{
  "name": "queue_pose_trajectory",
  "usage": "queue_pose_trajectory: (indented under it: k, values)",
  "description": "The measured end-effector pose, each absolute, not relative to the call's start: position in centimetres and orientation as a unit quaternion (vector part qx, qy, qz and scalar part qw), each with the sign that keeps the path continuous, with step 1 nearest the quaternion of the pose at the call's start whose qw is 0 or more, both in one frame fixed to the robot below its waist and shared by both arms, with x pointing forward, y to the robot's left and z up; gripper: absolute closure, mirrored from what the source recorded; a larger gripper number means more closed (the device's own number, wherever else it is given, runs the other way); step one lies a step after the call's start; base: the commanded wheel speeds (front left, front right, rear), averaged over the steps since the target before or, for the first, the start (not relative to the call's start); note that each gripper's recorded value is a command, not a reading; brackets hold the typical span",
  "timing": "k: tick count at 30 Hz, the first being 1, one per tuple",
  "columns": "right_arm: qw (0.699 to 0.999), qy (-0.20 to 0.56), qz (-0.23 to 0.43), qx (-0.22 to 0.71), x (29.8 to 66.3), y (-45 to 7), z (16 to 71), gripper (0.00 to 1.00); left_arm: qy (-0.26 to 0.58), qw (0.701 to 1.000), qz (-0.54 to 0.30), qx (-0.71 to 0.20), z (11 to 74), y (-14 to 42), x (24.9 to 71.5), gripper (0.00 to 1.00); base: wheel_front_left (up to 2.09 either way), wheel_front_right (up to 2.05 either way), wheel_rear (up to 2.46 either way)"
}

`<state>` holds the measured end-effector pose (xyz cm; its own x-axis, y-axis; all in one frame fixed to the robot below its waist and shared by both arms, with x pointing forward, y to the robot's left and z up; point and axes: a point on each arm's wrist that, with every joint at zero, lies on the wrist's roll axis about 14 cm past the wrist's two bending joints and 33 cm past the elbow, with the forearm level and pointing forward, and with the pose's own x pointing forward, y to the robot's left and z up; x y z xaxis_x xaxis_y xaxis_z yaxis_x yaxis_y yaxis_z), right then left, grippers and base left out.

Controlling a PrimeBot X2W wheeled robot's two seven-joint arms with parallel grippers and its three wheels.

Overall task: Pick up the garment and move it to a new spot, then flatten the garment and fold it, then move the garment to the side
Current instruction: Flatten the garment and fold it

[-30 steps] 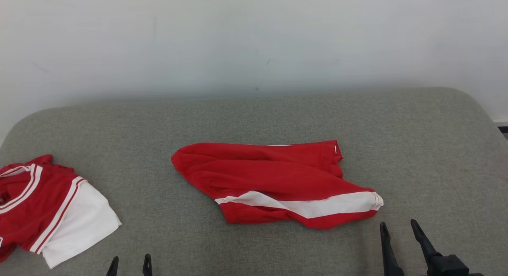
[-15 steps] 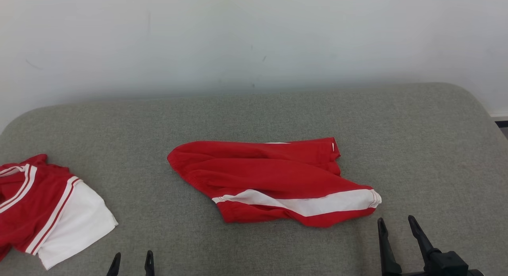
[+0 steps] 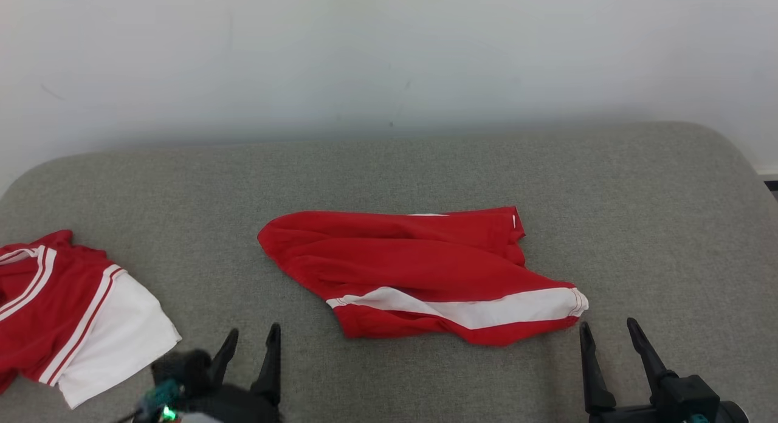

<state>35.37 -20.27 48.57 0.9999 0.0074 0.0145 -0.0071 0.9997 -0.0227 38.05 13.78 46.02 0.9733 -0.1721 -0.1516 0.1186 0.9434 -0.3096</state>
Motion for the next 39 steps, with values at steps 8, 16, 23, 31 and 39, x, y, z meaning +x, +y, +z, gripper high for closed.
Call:
queue_pose_trajectory:
  k: [8, 16, 23, 31, 39]
  values:
    - [1.000, -0.011, 0.005, -0.007, 35.9, -20.1, 48.8, 0.00, 0.194, 0.957, -0.126, -0.175, 45.5, 9.4, 42.1, 0.00, 0.00, 0.00, 0.00]
    - [1.000, -0.008, -0.021, -0.005, 35.3, -21.7, 48.6, 0.00, 0.260, 0.939, -0.141, -0.174, 43.7, 6.6, 43.6, 0.00, 0.00, 0.00, 0.00]
    - [0.999, -0.002, -0.038, -0.001, 34.8, -22.7, 48.3, 0.00, 0.304, 0.928, -0.130, -0.171, 41.7, 5.6, 43.9, 0.00, 0.00, 0.00, 0.00]
    - [0.999, -0.002, -0.043, -0.002, 35.0, -23.0, 48.3, 0.00, 0.336, 0.915, -0.139, -0.175, 40.6, 4.7, 43.5, 0.70, 0.00, 0.00, 0.00]
    - [0.996, 0.086, 0.002, -0.036, 37.9, -20.9, 46.2, 0.00, 0.310, 0.928, -0.134, -0.158, 41.0, 5.6, 44.1, 1.00, 0.00, 0.00, 0.00]
